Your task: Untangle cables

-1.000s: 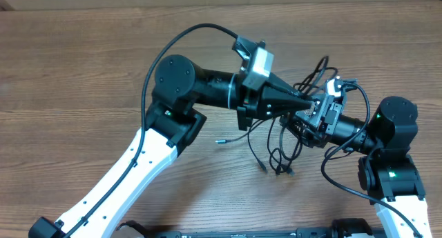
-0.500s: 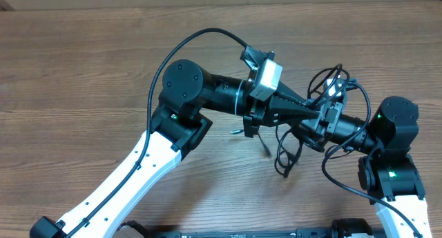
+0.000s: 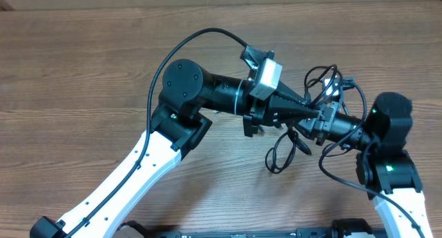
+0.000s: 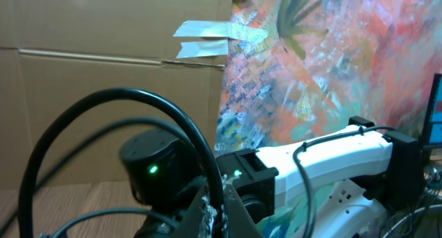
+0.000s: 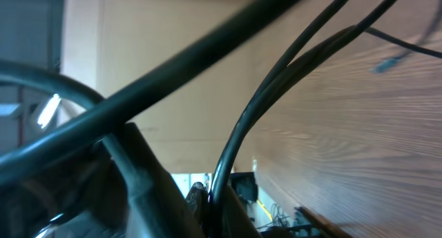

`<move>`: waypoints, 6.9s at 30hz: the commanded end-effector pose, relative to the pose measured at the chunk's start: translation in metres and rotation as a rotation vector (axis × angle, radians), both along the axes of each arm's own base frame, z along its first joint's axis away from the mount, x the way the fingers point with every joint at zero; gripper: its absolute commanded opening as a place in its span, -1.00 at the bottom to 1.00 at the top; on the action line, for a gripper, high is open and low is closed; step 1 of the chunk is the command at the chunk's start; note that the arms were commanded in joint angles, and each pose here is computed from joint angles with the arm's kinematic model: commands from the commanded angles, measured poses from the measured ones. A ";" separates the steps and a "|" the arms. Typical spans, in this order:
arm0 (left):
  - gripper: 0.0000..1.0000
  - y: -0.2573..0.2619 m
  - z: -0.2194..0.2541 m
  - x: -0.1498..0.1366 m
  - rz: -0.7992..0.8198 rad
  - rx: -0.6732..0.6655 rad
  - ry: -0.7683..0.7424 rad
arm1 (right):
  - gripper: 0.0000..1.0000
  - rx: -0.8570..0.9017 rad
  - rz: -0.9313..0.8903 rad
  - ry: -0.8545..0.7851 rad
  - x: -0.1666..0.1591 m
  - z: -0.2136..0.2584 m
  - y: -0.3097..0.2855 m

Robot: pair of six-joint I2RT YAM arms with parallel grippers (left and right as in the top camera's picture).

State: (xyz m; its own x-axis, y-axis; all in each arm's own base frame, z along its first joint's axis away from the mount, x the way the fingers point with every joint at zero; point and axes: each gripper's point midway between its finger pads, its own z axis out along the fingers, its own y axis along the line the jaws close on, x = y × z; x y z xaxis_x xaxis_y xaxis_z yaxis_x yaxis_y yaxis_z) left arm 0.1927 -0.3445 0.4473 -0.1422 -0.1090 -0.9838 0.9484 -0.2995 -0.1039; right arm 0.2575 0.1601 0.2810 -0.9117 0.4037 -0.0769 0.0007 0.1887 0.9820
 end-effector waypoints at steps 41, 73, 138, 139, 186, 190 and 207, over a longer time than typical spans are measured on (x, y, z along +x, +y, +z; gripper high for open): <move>-0.91 0.075 0.022 0.062 0.142 0.016 0.186 | -0.93 -0.277 -0.222 0.141 0.041 -0.088 -0.049; -0.92 0.080 0.017 0.061 0.126 0.043 0.174 | 0.70 -0.393 -0.175 0.017 0.040 -0.095 -0.052; -0.91 0.056 0.028 0.043 0.101 -0.027 0.108 | 1.00 -0.676 -0.186 -0.121 0.039 -0.113 -0.078; -0.91 0.057 0.029 0.043 0.101 -0.028 0.109 | 1.00 -0.704 -0.201 -0.095 0.039 -0.119 -0.083; -0.92 0.189 0.036 0.133 0.468 -0.051 0.335 | 1.00 -1.049 -0.741 0.445 0.004 -0.171 -0.193; -0.91 0.206 0.037 0.140 0.511 -0.060 0.364 | 1.00 -1.046 -0.764 0.473 0.000 -0.173 -0.200; -0.92 0.229 0.035 0.149 0.573 -0.063 0.379 | 1.00 -1.029 -0.848 0.598 -0.020 -0.179 -0.232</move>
